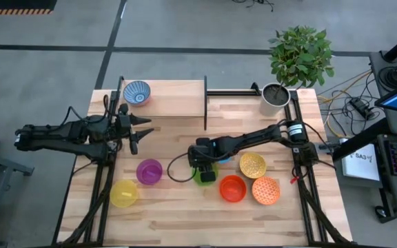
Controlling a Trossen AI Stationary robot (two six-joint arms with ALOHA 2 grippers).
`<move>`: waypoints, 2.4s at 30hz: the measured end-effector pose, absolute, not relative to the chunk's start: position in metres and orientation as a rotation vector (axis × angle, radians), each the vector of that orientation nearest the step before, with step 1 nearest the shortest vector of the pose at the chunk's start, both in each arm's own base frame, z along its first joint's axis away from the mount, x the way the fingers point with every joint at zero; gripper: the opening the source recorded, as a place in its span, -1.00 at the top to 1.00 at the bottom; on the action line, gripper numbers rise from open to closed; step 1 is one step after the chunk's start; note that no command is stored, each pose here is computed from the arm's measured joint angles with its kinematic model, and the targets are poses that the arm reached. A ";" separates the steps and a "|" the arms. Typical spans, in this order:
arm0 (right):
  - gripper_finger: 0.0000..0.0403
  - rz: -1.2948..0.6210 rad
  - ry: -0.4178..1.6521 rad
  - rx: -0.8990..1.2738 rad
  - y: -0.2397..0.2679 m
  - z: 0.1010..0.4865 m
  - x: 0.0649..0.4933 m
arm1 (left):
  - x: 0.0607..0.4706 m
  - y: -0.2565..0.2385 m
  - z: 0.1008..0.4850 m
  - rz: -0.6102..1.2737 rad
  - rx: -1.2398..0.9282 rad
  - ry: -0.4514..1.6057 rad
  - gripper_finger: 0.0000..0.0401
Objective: Place and stack bowls onto a shelf
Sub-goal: Put the green bowl on the shelf
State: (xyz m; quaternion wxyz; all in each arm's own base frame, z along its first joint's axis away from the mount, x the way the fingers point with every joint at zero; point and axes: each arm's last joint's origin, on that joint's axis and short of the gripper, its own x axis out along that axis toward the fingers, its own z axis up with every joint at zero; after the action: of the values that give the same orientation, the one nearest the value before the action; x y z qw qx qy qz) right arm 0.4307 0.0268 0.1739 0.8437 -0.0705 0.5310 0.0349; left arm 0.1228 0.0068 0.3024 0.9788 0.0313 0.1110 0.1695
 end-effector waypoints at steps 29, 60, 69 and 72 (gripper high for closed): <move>0.96 -0.051 0.812 0.002 -0.034 0.304 0.452 | 0.109 0.007 0.316 0.344 0.044 0.081 0.24; 0.96 -0.630 0.576 0.221 -0.200 0.334 0.436 | 0.098 0.008 0.317 0.343 0.027 0.035 0.24; 0.96 -0.631 0.590 0.222 -0.201 0.327 0.440 | 0.098 0.008 0.316 0.343 0.028 0.038 0.24; 0.95 -0.631 0.596 0.223 -0.202 0.324 0.441 | 0.098 0.008 0.316 0.343 0.028 0.038 0.24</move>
State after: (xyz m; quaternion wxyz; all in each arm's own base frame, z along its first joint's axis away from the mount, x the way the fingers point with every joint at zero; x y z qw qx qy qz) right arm 0.4410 -0.2016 0.3238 0.9012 0.1076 0.2884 -0.3051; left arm 0.0980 0.0075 0.3163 0.9850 0.0140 0.0191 0.1707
